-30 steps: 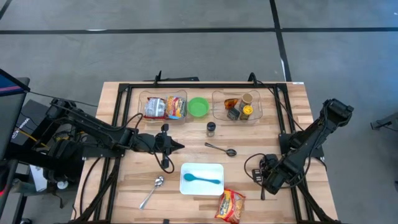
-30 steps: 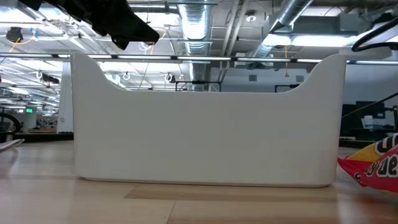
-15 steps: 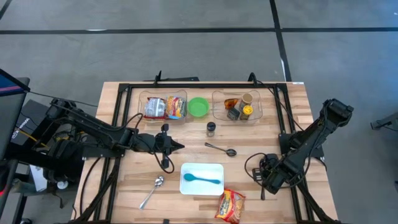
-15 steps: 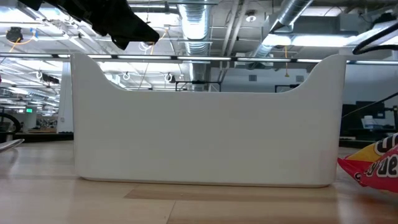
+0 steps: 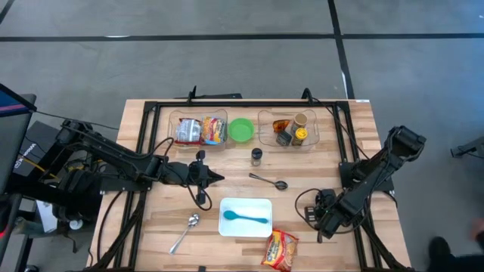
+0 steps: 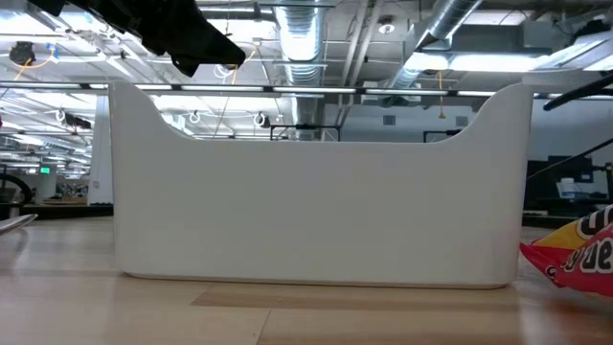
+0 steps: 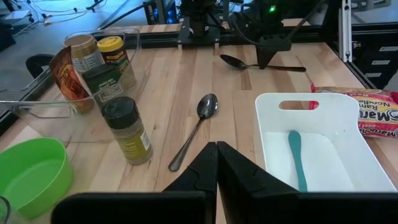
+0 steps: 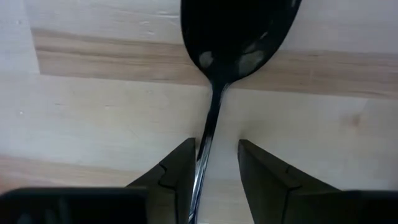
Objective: Pick & Place Food Item
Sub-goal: Put the right black spoon into the white bin, then put the black seasoning into the right transparent bin
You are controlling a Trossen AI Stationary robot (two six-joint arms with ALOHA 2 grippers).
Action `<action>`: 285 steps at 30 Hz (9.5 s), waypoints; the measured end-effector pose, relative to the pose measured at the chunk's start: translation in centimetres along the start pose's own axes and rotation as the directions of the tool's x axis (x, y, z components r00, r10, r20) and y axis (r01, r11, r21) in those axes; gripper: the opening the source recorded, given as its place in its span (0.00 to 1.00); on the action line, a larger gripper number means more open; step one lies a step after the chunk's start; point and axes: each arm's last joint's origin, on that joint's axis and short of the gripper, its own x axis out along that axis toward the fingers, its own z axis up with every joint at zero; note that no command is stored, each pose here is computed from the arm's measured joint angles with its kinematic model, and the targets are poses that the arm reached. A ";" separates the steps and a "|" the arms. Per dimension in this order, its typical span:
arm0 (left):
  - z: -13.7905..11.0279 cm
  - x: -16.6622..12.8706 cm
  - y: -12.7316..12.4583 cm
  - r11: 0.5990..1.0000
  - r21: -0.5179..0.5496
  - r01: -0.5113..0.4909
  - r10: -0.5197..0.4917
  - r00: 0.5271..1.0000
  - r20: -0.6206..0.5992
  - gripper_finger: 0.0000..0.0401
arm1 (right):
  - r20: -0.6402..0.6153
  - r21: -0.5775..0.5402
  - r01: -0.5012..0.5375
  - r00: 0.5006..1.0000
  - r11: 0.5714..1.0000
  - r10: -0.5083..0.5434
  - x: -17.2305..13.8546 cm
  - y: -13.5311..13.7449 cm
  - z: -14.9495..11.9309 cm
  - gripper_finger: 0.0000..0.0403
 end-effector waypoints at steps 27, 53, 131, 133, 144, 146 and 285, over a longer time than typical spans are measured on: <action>0.0 0.0 0.0 1.000 0.000 -0.001 0.001 1.000 0.000 0.01 | -0.029 0.019 0.062 0.998 0.998 -0.062 0.2 0.7 0.9 0.10; 0.0 0.0 0.0 1.000 -0.001 -0.001 0.001 1.000 0.000 0.01 | 0.014 -0.133 0.034 0.999 0.991 -0.033 -1.2 1.3 0.6 0.02; -0.1 0.0 0.0 1.000 0.031 -0.002 0.002 1.000 -0.007 0.01 | 0.154 -0.988 0.076 0.588 0.136 0.794 -10.0 17.8 -0.3 0.02; -0.1 0.0 0.0 1.000 0.031 -0.002 0.002 1.000 -0.005 0.01 | 0.145 -0.989 0.072 0.599 0.127 0.788 -9.9 17.8 -0.1 0.02; -0.1 0.0 0.0 1.000 0.031 -0.002 0.002 1.000 -0.007 0.01 | 0.079 -0.997 0.071 0.651 0.044 0.755 -9.5 17.9 0.4 0.02; -0.1 0.0 0.0 1.000 0.031 -0.002 0.002 1.000 -0.007 0.01 | 0.084 -0.996 0.083 0.651 0.039 0.755 -9.5 18.0 0.7 0.02; -0.1 0.0 0.0 1.000 0.027 -0.002 0.002 1.000 -0.014 0.01 | 0.536 -0.666 0.150 0.777 0.731 0.329 -6.1 9.8 6.4 0.01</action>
